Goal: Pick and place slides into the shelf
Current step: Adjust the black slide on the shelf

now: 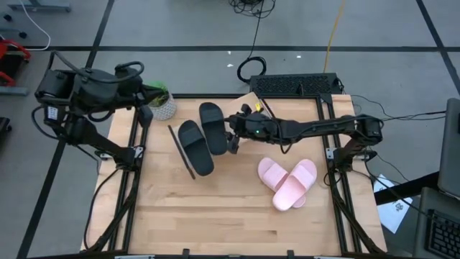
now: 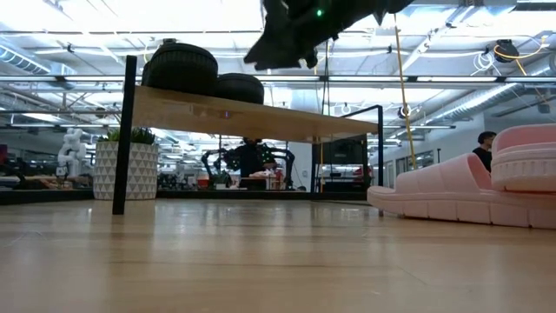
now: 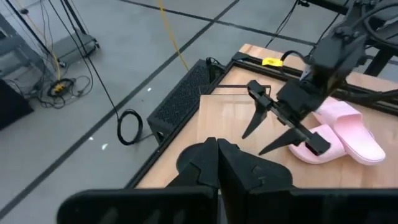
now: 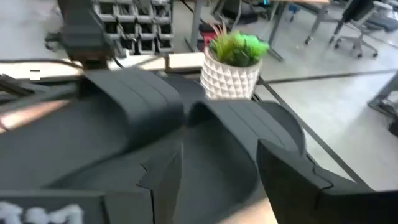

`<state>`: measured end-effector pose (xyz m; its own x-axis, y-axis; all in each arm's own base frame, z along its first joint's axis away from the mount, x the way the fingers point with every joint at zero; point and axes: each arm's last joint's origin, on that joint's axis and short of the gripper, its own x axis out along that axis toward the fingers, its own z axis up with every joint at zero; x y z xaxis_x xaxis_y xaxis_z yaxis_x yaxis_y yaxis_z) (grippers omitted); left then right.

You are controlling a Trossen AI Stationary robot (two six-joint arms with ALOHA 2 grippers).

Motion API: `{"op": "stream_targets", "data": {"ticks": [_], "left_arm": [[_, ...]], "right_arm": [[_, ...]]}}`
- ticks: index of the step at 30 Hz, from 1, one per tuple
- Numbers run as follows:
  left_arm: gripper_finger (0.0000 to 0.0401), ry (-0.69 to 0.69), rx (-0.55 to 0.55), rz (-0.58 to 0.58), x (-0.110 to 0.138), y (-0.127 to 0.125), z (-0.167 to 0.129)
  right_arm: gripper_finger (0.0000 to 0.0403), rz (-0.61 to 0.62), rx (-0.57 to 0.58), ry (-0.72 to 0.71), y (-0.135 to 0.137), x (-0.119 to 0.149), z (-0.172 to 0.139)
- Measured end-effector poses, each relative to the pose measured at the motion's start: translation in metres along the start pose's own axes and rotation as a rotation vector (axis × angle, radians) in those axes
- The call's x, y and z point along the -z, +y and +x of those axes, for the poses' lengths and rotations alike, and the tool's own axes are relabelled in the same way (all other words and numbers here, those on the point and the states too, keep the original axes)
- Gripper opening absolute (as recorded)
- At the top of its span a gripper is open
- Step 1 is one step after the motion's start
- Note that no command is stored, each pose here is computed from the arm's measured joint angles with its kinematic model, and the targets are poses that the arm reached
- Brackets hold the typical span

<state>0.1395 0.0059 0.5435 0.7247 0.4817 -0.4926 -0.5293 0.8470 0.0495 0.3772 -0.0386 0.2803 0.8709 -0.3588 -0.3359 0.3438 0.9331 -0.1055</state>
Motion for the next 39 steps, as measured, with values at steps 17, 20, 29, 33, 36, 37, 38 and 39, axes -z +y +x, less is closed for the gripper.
{"op": "stream_targets", "data": {"ticks": [17,20,29,33,36,37,38,39], "left_arm": [[0.0013,-0.011,-0.036,0.069,0.000,0.001,0.000],[0.0016,-0.013,-0.046,0.076,0.000,0.002,0.000],[0.0008,-0.013,-0.048,0.100,0.000,0.002,0.000],[0.0020,-0.014,-0.054,0.113,0.000,0.002,0.000],[0.0019,-0.014,-0.054,0.120,0.000,0.002,0.000],[0.0016,-0.014,-0.054,0.121,0.000,0.002,0.000],[0.0014,-0.014,-0.054,0.121,0.000,0.002,0.000],[0.0010,-0.014,-0.054,0.121,0.000,0.002,0.000]], "right_arm": [[0.0196,0.045,0.054,0.055,-0.021,0.010,0.013],[0.0196,0.053,0.053,0.059,-0.021,0.011,0.013],[0.0196,0.049,0.053,0.076,-0.021,0.015,0.014],[0.0196,0.044,0.054,0.095,-0.021,0.022,0.014],[0.0196,0.051,0.058,0.075,-0.023,0.022,0.015],[0.0196,0.054,0.060,0.068,-0.024,0.022,0.015],[0.0196,0.057,0.064,0.065,-0.025,0.021,0.016],[0.0196,0.060,0.068,0.061,-0.027,0.021,0.016]]}}
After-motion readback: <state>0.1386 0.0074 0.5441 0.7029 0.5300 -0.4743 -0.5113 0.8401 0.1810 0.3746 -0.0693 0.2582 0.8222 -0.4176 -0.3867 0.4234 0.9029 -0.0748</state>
